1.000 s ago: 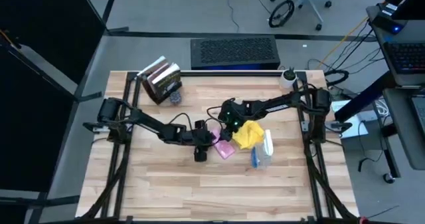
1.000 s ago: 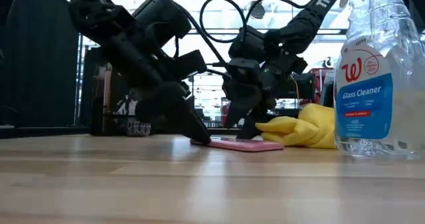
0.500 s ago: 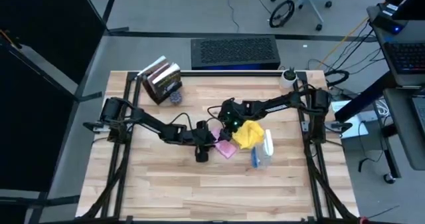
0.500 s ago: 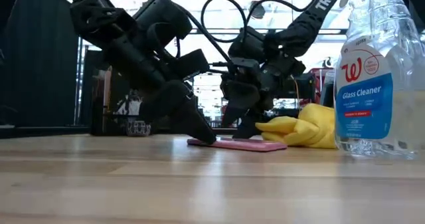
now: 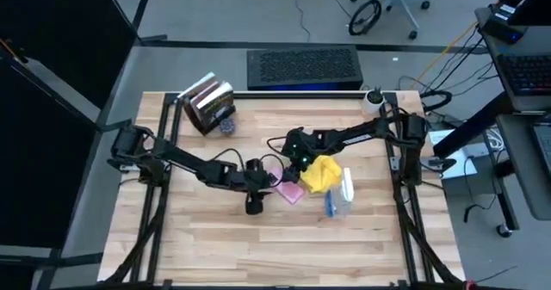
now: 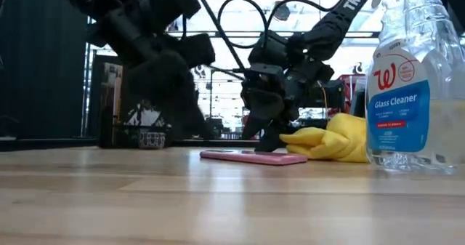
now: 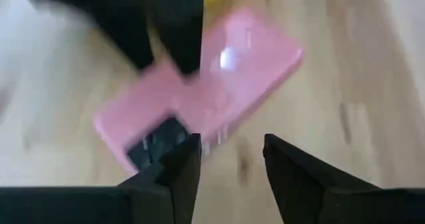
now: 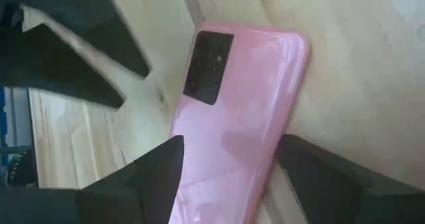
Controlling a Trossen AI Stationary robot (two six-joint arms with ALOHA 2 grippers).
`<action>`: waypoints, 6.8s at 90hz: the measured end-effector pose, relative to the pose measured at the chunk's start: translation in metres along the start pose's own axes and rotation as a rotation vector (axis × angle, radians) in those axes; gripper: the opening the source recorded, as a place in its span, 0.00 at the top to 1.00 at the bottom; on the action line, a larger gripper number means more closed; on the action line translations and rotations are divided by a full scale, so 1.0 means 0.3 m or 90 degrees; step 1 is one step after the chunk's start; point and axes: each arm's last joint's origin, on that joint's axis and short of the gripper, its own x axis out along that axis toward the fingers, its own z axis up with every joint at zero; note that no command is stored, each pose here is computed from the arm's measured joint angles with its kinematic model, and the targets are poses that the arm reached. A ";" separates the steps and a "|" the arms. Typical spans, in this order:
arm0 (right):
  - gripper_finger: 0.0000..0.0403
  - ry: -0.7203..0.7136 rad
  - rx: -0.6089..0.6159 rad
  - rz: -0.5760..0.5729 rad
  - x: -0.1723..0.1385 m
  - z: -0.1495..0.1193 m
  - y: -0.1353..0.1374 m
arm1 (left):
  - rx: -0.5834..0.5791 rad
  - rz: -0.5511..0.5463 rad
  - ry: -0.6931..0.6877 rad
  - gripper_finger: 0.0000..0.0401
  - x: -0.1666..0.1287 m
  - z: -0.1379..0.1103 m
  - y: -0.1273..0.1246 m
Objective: Apply microfiber cloth
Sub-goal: Spray the back of the pink cellphone using the spray bottle
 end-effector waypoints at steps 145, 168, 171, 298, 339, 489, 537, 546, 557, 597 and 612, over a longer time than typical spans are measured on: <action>0.96 -0.393 -0.310 -0.045 -0.500 0.057 0.286 | -0.103 0.078 -0.341 0.63 -0.228 0.219 0.115; 0.96 -0.492 -0.399 -0.009 -0.581 0.043 0.368 | -0.115 -0.066 -0.518 0.63 -0.272 0.300 0.178; 0.96 -0.498 -0.407 -0.006 -0.581 0.042 0.374 | -0.114 -0.066 -0.528 0.63 -0.274 0.304 0.181; 0.96 -0.620 -0.516 0.016 -0.678 0.065 0.399 | 0.109 0.064 -0.590 0.94 -0.309 0.485 0.333; 0.55 -0.418 -0.472 -0.091 -0.929 -0.059 0.415 | 0.094 0.063 -0.554 0.96 -0.297 0.474 0.362; 0.25 -0.351 -0.386 0.090 -0.799 -0.618 0.264 | 0.033 0.012 -0.509 0.97 -0.278 0.458 0.342; 0.16 -0.253 -0.511 0.197 -0.802 -0.652 0.264 | -0.025 0.015 -0.510 0.97 -0.280 0.456 0.368; 0.15 -0.242 -0.460 0.203 -0.800 -0.651 0.264 | -0.025 0.014 -0.510 0.97 -0.280 0.456 0.367; 0.15 -0.247 -0.447 0.210 -0.801 -0.647 0.269 | -0.031 0.013 -0.510 0.97 -0.280 0.456 0.367; 0.13 -0.344 -0.468 0.206 -0.818 -0.622 0.294 | -0.056 0.002 -0.510 0.97 -0.280 0.456 0.368; 0.04 -0.354 -0.462 0.180 -0.815 -0.619 0.290 | -0.056 0.003 -0.510 0.97 -0.280 0.456 0.369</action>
